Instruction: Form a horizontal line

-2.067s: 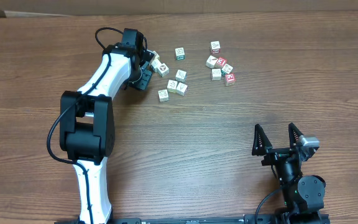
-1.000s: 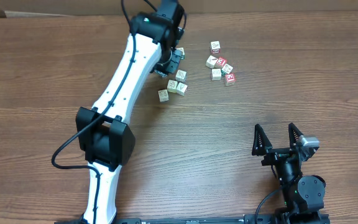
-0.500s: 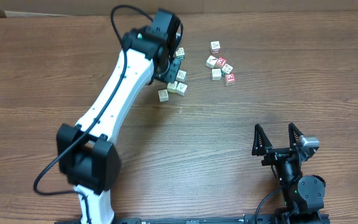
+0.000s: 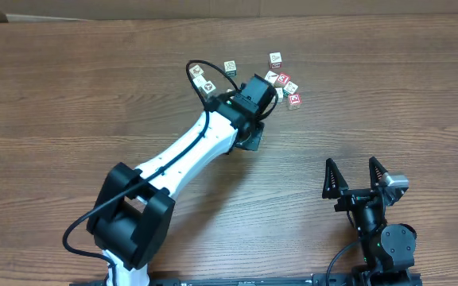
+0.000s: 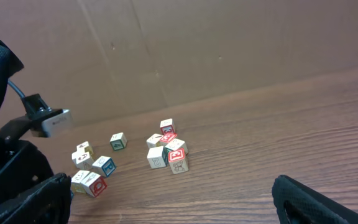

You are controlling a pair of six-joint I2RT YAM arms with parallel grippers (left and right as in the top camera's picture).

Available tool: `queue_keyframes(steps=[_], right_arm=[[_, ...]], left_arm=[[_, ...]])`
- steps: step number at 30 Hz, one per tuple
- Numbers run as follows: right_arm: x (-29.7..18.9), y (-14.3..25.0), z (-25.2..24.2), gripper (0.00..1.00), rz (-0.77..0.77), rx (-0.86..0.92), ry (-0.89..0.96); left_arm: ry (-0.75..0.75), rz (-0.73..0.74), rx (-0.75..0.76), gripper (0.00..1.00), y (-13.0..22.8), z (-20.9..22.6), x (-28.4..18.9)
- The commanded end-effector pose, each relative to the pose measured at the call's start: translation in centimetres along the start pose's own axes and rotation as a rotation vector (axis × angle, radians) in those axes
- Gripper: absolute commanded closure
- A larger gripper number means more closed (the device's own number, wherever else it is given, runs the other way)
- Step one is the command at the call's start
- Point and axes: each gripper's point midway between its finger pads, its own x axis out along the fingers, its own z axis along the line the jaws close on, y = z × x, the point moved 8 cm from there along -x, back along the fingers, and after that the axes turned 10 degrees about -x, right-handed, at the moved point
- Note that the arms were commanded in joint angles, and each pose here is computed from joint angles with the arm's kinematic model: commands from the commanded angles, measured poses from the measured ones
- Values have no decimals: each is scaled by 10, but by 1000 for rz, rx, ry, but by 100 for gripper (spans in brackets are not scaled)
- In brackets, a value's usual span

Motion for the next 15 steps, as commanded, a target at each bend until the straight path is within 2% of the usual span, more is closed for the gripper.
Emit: queue_keyframes(steps=[1,15], right_arm=[[0,3,0,0,3,-3,-6],[0,3,0,0,3,-3,-6]], left_arm=[[-75,-13,-146,91,-5,16,16],[-120,51,-231,90,-5,32,67]])
